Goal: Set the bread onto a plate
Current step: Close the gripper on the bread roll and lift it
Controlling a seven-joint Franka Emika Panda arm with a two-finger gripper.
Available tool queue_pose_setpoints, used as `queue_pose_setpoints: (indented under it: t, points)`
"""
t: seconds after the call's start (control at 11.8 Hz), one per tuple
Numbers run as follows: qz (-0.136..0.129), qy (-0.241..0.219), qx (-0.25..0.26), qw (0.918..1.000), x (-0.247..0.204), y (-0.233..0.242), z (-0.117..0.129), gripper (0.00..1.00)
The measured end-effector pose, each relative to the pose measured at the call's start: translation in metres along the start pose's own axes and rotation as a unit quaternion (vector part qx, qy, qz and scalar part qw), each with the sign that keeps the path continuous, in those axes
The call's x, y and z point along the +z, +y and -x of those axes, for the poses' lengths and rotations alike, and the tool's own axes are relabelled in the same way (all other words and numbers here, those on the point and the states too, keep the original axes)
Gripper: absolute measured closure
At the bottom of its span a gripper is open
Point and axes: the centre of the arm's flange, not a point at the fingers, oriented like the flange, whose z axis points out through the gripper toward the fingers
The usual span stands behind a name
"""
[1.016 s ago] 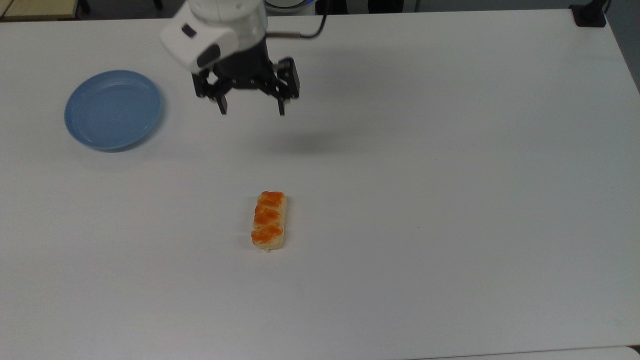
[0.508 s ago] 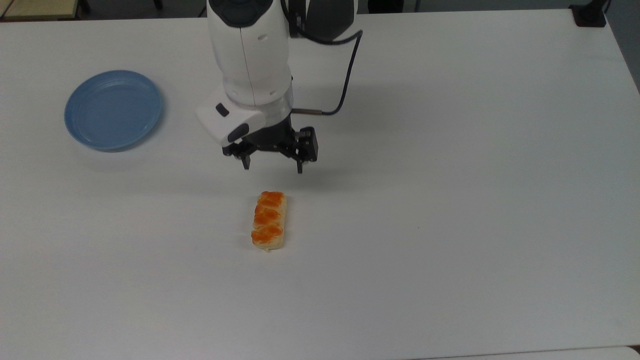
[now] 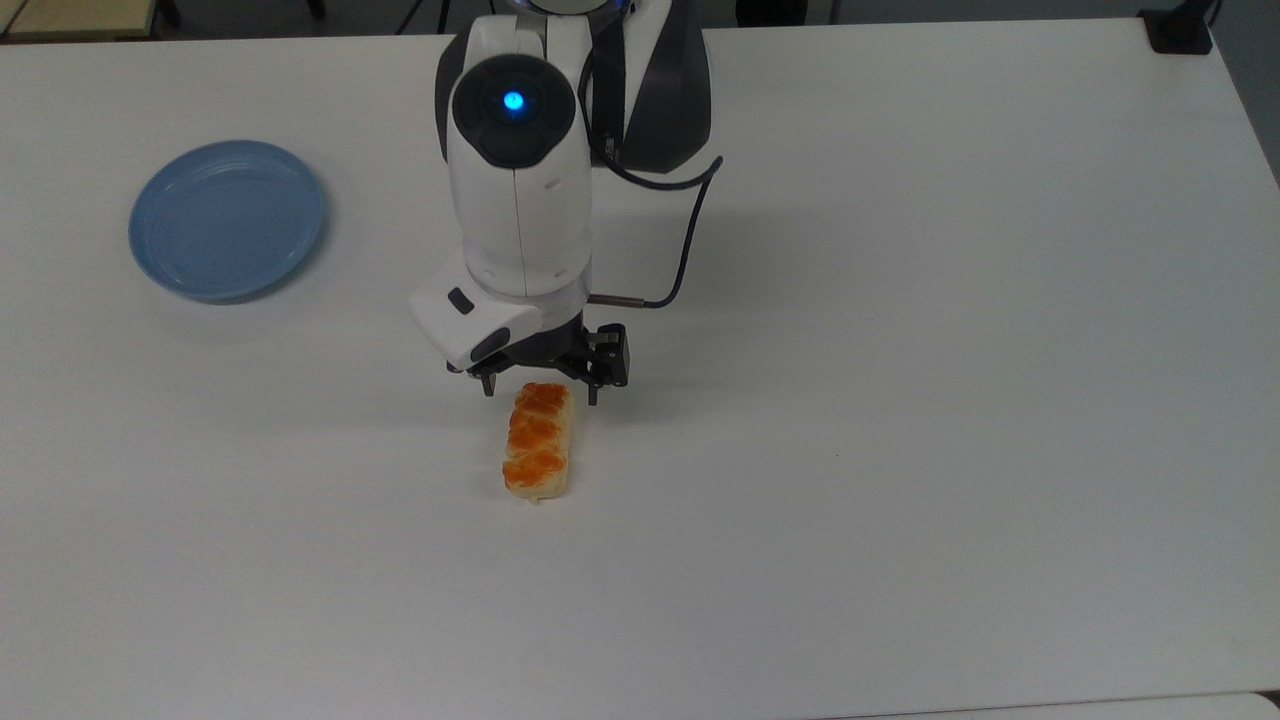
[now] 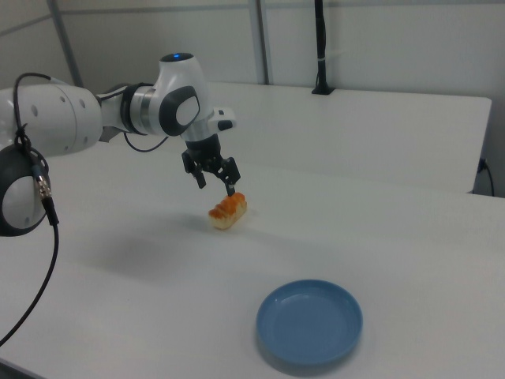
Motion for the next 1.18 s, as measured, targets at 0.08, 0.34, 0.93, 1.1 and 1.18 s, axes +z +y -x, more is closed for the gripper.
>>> queue_pose_setpoints:
  t: [0.08, 0.34, 0.93, 1.1, 1.18]
  points:
    - [0.006, -0.005, -0.003, 1.0, 0.012, 0.0, -0.002, 0.02]
    - [0.012, -0.011, -0.007, 0.9998, 0.029, -0.002, -0.006, 0.02]
    - [0.034, -0.007, -0.002, 0.9994, 0.067, -0.003, -0.009, 0.04]
    - [0.041, -0.008, -0.006, 0.9991, 0.071, -0.009, -0.008, 0.13]
    - [0.041, -0.009, -0.001, 0.9991, 0.073, -0.014, -0.007, 0.3]
